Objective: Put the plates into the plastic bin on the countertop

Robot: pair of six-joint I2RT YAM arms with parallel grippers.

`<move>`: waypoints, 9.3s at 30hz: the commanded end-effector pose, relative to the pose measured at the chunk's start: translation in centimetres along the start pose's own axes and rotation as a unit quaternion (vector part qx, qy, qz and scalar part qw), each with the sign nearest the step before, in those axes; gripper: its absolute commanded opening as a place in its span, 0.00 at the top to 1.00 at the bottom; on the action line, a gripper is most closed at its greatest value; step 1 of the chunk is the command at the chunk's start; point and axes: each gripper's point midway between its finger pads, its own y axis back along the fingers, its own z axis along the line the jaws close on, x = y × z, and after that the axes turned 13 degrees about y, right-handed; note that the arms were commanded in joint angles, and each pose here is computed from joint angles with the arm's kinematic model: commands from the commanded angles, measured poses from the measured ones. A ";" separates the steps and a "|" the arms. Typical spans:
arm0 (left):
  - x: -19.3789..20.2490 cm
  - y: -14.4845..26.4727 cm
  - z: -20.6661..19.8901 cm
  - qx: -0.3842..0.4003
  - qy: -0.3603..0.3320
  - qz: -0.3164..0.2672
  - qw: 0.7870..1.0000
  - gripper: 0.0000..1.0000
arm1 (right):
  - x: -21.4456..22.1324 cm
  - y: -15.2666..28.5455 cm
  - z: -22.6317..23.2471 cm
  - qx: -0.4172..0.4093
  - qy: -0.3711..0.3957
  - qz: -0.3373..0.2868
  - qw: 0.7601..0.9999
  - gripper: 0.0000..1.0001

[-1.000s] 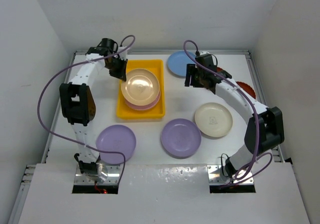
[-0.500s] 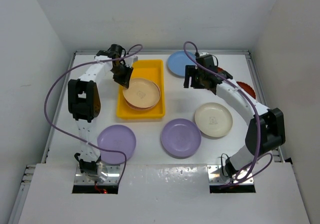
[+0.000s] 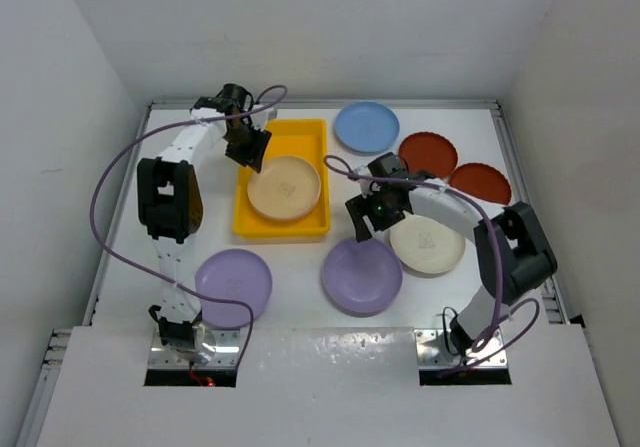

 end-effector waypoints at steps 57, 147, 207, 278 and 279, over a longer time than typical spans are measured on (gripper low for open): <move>0.8 11.6 12.8 -0.073 0.141 -0.132 0.978 0.49 | -23.9 -4.3 -0.2 0.039 -0.225 -0.183 0.956 1.00; 18.8 14.0 -8.2 0.220 -0.319 0.005 0.922 1.00 | -20.5 3.8 -2.0 0.158 -0.118 -0.266 0.944 0.40; -4.4 7.1 -8.4 0.044 -0.121 -0.128 0.983 0.52 | 11.6 9.5 -14.0 0.331 -0.467 -0.079 0.817 0.25; -0.7 14.8 10.4 -0.102 0.058 -0.180 0.977 0.51 | -21.9 -6.2 -0.3 0.016 -0.162 -0.140 0.977 0.74; -0.7 14.8 10.4 -0.102 0.058 -0.180 0.977 0.51 | -21.8 -6.2 -0.9 0.023 -0.164 -0.142 0.976 0.68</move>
